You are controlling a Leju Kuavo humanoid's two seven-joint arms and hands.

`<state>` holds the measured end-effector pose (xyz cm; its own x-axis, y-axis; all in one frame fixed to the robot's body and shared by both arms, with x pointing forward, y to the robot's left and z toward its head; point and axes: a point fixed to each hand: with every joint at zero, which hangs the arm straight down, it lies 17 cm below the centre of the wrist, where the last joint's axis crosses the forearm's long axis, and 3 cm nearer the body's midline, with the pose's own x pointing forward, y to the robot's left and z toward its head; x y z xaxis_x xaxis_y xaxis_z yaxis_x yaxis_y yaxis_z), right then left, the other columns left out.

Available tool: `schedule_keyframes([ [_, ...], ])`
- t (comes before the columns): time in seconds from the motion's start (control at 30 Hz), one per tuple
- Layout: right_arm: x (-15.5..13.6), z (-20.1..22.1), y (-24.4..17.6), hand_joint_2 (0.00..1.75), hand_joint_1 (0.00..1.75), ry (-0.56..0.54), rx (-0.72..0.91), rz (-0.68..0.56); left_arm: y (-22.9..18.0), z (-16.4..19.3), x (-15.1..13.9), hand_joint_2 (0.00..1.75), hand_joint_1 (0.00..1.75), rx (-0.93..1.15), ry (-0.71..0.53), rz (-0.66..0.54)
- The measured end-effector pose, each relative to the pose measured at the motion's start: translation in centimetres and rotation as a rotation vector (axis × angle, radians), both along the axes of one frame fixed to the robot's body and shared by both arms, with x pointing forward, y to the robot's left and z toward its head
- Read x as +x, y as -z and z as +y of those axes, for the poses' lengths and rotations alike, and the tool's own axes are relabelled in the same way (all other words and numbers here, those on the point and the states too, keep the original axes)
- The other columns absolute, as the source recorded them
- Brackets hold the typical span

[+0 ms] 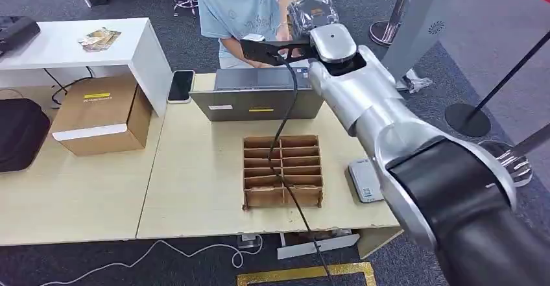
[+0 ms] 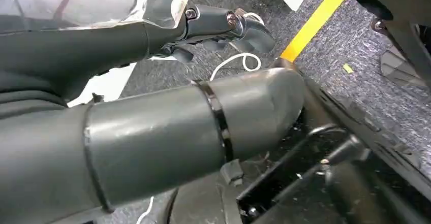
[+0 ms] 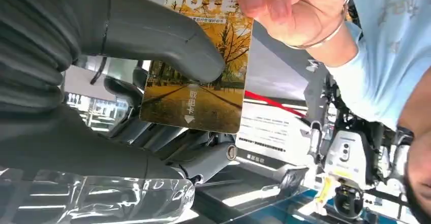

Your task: Pass the card to the sensor for recognition and then transmit it.

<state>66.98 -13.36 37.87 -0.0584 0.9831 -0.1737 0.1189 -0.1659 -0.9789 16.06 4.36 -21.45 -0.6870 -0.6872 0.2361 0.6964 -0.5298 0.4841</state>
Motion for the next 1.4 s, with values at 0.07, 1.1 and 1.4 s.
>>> schedule_keyframes([
  [0.07,0.1,-0.4,0.0,1.75,0.00,0.004,0.005,0.002,0.0,0.0,-0.1,0.00,0.00,-0.002,-0.006,0.004],
  [1.1,-1.8,2.3,-11.0,1.75,0.00,-0.278,0.236,-0.354,-0.2,-0.8,-1.2,0.00,0.00,-0.057,0.014,0.052],
  [1.4,-8.2,-2.1,-12.7,1.75,0.00,-0.378,0.475,-0.710,-0.3,-0.8,-0.5,0.00,0.00,-0.052,0.052,-0.008],
])
